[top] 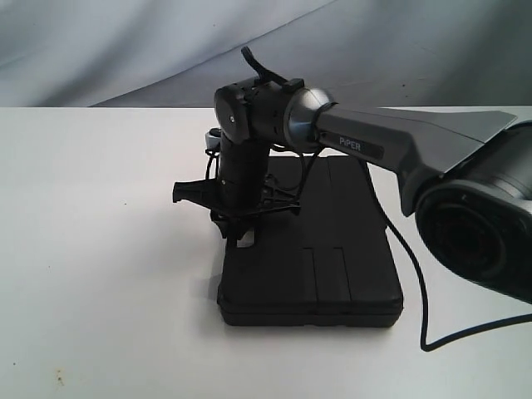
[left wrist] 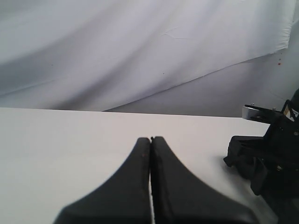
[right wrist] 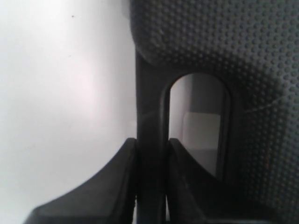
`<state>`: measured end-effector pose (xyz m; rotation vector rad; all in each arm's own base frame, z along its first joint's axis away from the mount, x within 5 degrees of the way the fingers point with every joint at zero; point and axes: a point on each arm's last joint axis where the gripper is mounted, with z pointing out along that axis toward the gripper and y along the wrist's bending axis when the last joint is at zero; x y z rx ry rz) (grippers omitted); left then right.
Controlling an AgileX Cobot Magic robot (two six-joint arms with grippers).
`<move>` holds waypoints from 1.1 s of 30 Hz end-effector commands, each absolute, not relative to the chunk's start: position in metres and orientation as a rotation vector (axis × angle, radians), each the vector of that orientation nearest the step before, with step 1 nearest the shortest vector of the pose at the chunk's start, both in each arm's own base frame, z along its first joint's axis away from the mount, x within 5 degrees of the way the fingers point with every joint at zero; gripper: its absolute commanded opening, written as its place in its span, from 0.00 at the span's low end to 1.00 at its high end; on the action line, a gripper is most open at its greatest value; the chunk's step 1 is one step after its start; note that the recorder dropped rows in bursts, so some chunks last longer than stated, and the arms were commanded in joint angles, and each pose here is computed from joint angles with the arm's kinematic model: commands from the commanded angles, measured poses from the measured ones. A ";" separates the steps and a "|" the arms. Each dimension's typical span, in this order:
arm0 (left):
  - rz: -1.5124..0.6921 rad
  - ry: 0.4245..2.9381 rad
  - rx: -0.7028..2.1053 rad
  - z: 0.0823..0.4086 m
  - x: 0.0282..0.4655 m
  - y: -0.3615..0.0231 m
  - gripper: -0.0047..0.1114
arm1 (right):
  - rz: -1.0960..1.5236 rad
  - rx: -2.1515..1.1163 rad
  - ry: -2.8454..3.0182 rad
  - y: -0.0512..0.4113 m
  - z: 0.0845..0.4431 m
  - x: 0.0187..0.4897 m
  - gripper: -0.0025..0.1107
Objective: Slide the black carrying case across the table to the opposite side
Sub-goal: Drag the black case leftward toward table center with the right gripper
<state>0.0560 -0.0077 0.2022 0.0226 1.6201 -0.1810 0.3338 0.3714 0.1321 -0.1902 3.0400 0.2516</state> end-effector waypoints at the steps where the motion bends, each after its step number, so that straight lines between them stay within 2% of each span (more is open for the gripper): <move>1: -0.183 1.618 0.015 0.201 0.056 -0.007 0.04 | 0.317 -0.162 3.030 0.379 0.127 0.332 0.02; 16: -0.183 1.618 0.015 0.201 0.056 -0.007 0.04 | 0.295 -0.206 3.043 0.378 0.127 0.330 0.03; 25: -0.183 1.618 0.015 0.201 0.056 -0.007 0.04 | 0.282 -0.228 3.050 0.377 0.127 0.330 0.31; 33: -0.183 1.618 0.015 0.201 0.056 -0.007 0.04 | 0.295 -0.218 3.043 0.377 0.132 0.329 0.33</move>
